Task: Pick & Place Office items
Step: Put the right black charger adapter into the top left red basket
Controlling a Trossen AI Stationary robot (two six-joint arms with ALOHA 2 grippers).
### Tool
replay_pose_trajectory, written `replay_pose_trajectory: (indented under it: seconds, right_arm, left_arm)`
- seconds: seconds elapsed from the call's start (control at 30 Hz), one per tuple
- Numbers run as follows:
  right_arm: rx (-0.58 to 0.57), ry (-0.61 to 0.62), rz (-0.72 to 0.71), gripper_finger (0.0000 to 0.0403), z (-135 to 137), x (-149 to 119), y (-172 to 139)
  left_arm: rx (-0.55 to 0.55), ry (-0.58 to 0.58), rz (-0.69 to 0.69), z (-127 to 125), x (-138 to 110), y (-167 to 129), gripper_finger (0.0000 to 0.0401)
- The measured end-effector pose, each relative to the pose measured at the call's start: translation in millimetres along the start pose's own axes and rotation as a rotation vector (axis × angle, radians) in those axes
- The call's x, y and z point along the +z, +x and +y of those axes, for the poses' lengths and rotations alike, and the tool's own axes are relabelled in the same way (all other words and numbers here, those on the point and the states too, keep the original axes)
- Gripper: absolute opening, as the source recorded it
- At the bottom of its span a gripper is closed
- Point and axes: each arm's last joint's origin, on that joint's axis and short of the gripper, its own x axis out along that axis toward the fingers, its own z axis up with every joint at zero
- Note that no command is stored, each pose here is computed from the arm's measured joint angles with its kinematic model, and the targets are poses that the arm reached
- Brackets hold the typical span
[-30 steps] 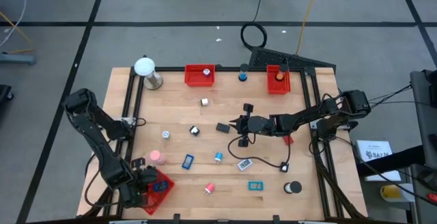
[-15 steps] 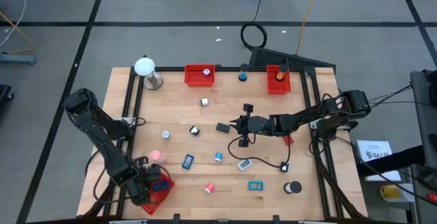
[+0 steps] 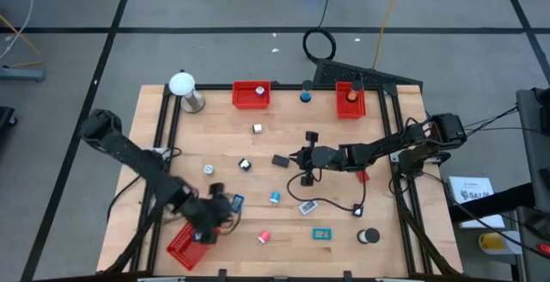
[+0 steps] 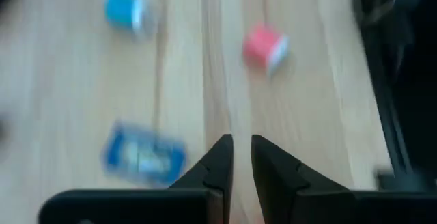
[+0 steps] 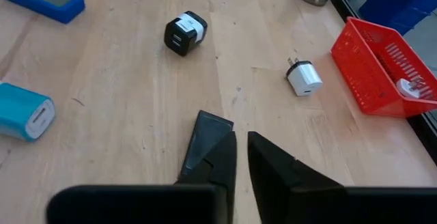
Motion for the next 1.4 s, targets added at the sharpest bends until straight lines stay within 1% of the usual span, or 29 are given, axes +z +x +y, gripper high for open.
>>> replay_pose_trajectory:
  seconds: [0.1,0.17,0.2,0.3,0.4,0.5,0.6,0.67,0.7,0.77,0.87,1.07,1.17,1.3,1.4]
  right_arm:
    - [0.006,-0.001,-0.002,0.0004,1.8,0.3,-0.5]
    - [0.010,-0.003,-0.003,0.0005,3.5,0.5,-1.1]
    - [0.011,0.000,-0.004,0.0004,4.2,0.6,-1.3]
    - [0.018,0.015,-0.006,0.0001,6.9,1.0,-2.1]
    - [0.020,0.036,-0.005,0.0001,7.7,1.0,-2.4]
    - [0.014,0.078,0.014,0.0001,7.6,-0.7,-2.5]
    - [-0.075,0.120,0.075,0.0004,3.4,-3.4,-9.2]
    - [-0.126,0.157,0.120,0.0004,0.3,-4.0,-18.4]
    - [-0.138,0.177,0.155,0.0004,-2.3,-5.2,-25.3]
    - [-0.151,0.254,0.195,0.0006,-7.0,-5.4,-38.3]
    - [-0.168,0.366,0.269,0.0016,-13.9,-8.1,-59.4]
    - [-0.224,0.503,0.389,0.0054,-24.1,-17.0,-87.4]
    - [-0.235,0.531,0.474,0.0074,-26.9,-17.4,-95.9]
    - [-0.252,0.546,0.559,0.0096,-31.6,4.0,-103.1]
    - [-0.246,0.576,0.671,0.0113,-33.5,21.1,-108.5]
  left_arm:
    - [-0.081,0.078,-0.162,25.4,12.7,13.7,0.0051]
    - [-0.116,0.113,-0.288,45.7,17.5,20.3,0.0051]
    - [-0.116,0.121,-0.356,56.9,19.1,22.5,0.0051]
    - [-0.054,0.126,-0.549,89.2,17.9,23.6,0.0051]
    - [0.023,0.115,-0.721,116.8,16.1,17.1,0.0051]
    - [0.094,0.074,-0.799,139.7,12.1,11.9,0.0051]
    - [0.174,0.034,-0.844,156.5,13.1,6.8,0.0051]
    - [0.241,0.010,-0.842,165.4,12.8,5.6,0.0051]
    - [0.270,-0.002,-0.844,168.9,12.7,4.9,0.0051]
    - [0.322,-0.027,-0.851,175.1,12.8,3.2,0.0051]
    - [0.369,-0.057,-0.851,181.9,12.2,1.8,0.0051]
    - [0.389,-0.066,-0.842,187.2,11.3,1.1,0.0051]
    - [0.391,-0.067,-0.842,187.5,11.3,1.1,0.0051]
    - [0.391,-0.066,-0.840,187.5,11.2,1.2,0.0051]
    - [0.391,-0.066,-0.840,187.5,11.1,1.2,0.0051]
